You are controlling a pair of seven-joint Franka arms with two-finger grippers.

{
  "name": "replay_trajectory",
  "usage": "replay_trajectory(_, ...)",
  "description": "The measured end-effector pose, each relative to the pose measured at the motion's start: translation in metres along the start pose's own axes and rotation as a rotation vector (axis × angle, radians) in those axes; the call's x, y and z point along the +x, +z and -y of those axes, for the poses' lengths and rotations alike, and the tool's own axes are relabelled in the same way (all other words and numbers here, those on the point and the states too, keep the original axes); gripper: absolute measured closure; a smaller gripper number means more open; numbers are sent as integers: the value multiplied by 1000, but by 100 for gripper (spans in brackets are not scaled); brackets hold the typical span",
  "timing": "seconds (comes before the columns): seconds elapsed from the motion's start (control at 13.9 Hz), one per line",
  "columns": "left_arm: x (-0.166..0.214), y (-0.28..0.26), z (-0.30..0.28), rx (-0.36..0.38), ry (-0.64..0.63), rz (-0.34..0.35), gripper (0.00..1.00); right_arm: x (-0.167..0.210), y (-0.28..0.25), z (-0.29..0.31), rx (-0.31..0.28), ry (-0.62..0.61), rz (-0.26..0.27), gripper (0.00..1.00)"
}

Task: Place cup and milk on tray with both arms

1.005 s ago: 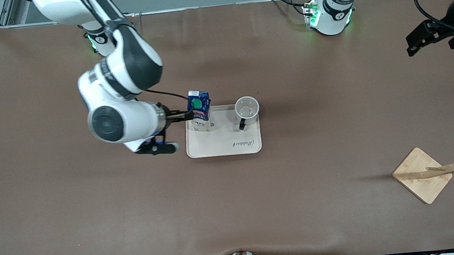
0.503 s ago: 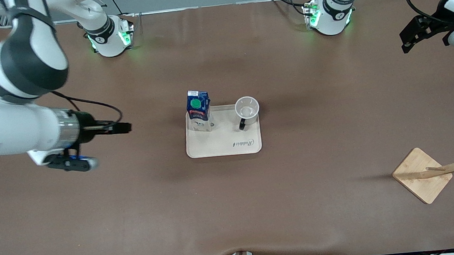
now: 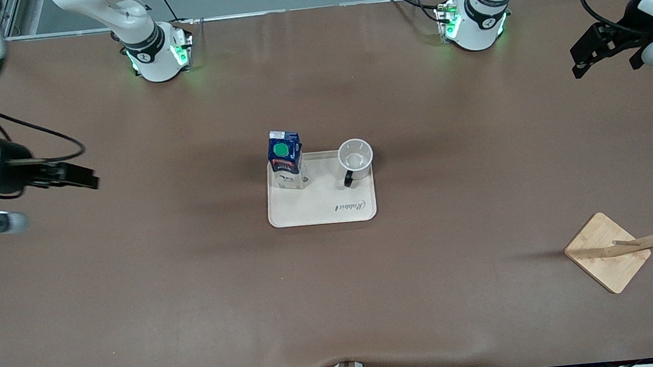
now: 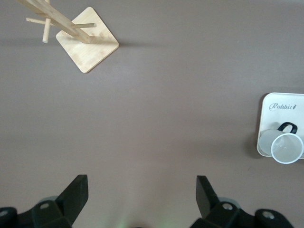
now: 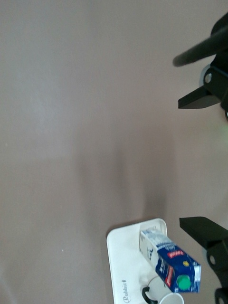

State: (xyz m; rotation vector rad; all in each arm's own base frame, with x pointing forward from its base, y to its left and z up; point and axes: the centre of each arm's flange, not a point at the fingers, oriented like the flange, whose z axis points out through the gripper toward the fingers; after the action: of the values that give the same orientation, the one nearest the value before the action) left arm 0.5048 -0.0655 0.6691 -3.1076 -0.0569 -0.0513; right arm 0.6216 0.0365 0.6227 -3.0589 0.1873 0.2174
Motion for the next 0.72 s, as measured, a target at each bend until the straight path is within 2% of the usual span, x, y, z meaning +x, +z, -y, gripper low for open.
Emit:
replay_trajectory(0.29,2,6,2,-7,-7,6,0,-15,-16,-75,30,-19,-29,0)
replay_trajectory(0.36,4,7,3,-9,-8,7,0,-25,-21,-80,29,-21,-42,0)
replay_trajectory(0.57,4,9,3,-10,-9,7,0,-67,-29,-71,-27,-61,-118,0)
replay_trajectory(0.72,5,8,3,-10,-9,6,0,-90,-21,-65,-35,-83,-116,0)
